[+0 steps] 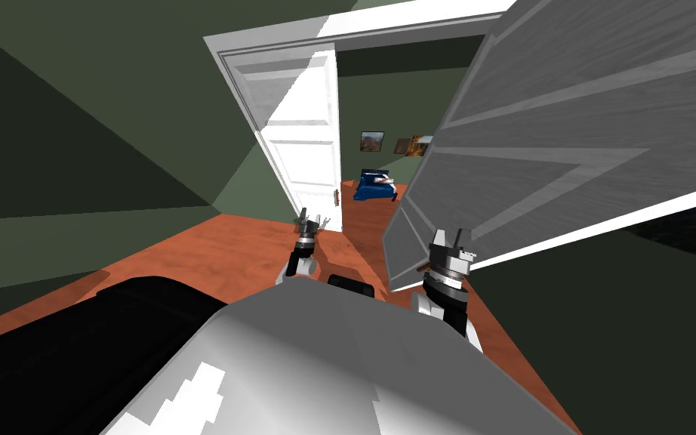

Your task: Pull the door open

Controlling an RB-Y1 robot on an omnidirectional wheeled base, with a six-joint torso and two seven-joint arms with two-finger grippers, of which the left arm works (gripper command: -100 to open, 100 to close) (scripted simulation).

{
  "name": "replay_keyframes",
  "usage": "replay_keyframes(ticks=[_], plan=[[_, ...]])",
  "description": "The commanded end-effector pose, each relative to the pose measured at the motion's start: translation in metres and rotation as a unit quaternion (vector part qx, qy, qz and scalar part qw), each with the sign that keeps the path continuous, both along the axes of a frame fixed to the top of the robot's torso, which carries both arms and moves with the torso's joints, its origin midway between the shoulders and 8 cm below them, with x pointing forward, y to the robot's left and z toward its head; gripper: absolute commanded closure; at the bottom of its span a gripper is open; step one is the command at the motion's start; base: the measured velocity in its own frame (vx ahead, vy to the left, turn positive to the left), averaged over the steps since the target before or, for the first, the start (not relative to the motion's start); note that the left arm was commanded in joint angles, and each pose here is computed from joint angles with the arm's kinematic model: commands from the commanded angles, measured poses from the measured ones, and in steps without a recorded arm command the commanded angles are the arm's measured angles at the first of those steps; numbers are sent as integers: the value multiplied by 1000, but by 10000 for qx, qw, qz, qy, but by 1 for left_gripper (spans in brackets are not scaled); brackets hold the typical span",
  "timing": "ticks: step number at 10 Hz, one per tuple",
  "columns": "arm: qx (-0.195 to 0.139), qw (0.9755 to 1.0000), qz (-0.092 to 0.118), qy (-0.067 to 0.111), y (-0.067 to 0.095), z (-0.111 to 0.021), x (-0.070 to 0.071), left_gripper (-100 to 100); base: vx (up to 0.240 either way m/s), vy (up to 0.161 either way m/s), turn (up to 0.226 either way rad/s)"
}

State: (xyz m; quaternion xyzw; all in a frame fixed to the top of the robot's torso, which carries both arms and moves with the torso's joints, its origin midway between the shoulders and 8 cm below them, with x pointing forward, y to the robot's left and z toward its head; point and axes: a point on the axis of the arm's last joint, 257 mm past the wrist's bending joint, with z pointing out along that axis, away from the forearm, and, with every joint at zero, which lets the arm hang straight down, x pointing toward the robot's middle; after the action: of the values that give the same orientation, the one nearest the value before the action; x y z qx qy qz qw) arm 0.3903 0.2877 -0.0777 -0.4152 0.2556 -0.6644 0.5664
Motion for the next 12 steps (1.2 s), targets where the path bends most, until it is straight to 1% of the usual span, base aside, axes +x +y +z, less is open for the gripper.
replay_keyframes(ticks=[1, 2, 4, 6, 7, 8, 10, 12], plan=[[-227, 9997, -105, 45, 1, -10, 4, -100, 87, 52, -83], [-364, 9992, -163, 75, 2, -17, 6, -100, 74, 45, -82], [-662, 9973, -279, 136, 6, -32, 12, -100, 89, 45, -111], [-959, 9945, -383, 196, 9, -47, 17, -100, 93, 62, -105], [-1113, 9926, -431, 226, 11, -54, 20, -100, 81, 67, -99], [-1272, 9904, -477, 256, 13, -62, 22, -100, 78, 73, -95], [-1588, 9852, -559, 312, 17, -78, 27, -100, 100, 66, -107], [-1905, 9790, -628, 364, 21, -93, 31, -100, 90, 44, -121]])
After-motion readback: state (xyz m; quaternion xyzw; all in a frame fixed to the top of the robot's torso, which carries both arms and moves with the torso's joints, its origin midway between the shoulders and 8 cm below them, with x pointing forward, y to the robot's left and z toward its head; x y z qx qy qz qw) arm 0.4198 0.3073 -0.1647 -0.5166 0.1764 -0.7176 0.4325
